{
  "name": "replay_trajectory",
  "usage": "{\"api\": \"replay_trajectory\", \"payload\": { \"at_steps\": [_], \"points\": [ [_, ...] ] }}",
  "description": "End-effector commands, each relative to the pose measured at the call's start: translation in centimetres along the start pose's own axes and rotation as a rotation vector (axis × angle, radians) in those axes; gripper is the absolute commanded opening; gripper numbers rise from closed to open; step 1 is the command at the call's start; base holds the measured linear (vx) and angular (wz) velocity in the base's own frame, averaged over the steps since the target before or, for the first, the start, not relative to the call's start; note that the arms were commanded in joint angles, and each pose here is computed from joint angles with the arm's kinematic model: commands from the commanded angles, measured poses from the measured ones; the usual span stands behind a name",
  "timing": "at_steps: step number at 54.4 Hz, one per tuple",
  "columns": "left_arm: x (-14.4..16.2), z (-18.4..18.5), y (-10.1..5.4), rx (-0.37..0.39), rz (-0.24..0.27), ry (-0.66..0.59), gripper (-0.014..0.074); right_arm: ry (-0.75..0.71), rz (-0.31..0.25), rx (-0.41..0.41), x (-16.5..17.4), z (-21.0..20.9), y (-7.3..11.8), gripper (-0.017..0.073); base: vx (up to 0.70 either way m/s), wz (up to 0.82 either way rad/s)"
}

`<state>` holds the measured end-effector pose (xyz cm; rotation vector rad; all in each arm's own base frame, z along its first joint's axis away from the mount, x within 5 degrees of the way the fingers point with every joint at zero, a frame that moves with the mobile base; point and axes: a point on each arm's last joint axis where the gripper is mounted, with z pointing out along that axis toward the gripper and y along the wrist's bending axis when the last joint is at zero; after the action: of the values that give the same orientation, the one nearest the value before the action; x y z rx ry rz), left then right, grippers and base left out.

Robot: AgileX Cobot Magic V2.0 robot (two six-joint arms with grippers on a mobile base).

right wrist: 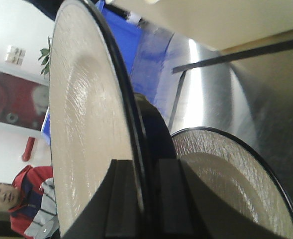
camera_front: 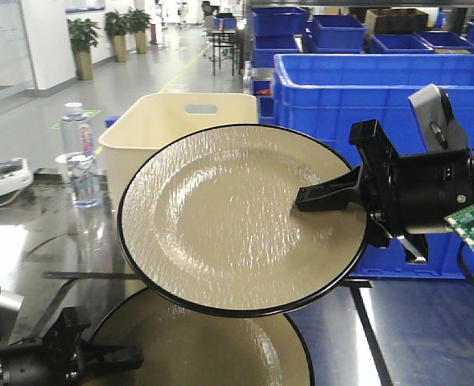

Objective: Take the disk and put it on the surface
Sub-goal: 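Drive up to the metal table beside the cream bin and blue crates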

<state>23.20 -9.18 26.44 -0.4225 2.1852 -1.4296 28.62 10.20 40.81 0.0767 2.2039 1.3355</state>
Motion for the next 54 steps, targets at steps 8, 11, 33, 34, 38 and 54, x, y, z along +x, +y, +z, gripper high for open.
{"api": "replay_trajectory", "payload": {
  "at_steps": [8, 11, 33, 34, 38, 54],
  "points": [
    [-0.34, -0.67, -2.77, 0.165, -0.065, -0.027, 0.0001, -0.094, 0.008, -0.127, -0.51, -1.69, 3.02, -0.0005, 0.16, -0.23],
    [-0.34, -0.67, -2.77, 0.165, -0.065, -0.027, 0.0001, -0.094, 0.008, -0.127, -0.51, -1.69, 3.02, -0.0005, 0.14, -0.17],
    [-0.34, -0.67, -2.77, 0.165, -0.065, -0.027, 0.0001, -0.095, 0.008, -0.127, -0.52, -1.69, 3.02, -0.0005, 0.07, -0.05],
    [-0.34, -0.67, -2.77, 0.165, -0.065, -0.027, 0.0001, -0.095, 0.008, -0.127, -0.52, -1.69, 3.02, -0.0005, 0.01, -0.02],
    [-0.34, -0.67, -2.77, 0.165, -0.065, -0.027, 0.0001, -0.095, 0.008, -0.127, -0.52, -1.69, 3.02, -0.0005, 0.01, -0.02],
    [-0.34, -0.67, -2.77, 0.165, -0.065, -0.027, 0.0001, -0.095, 0.008, -0.127, -0.52, -1.69, 3.02, -0.0005, 0.0, 0.0]
  ]
}}
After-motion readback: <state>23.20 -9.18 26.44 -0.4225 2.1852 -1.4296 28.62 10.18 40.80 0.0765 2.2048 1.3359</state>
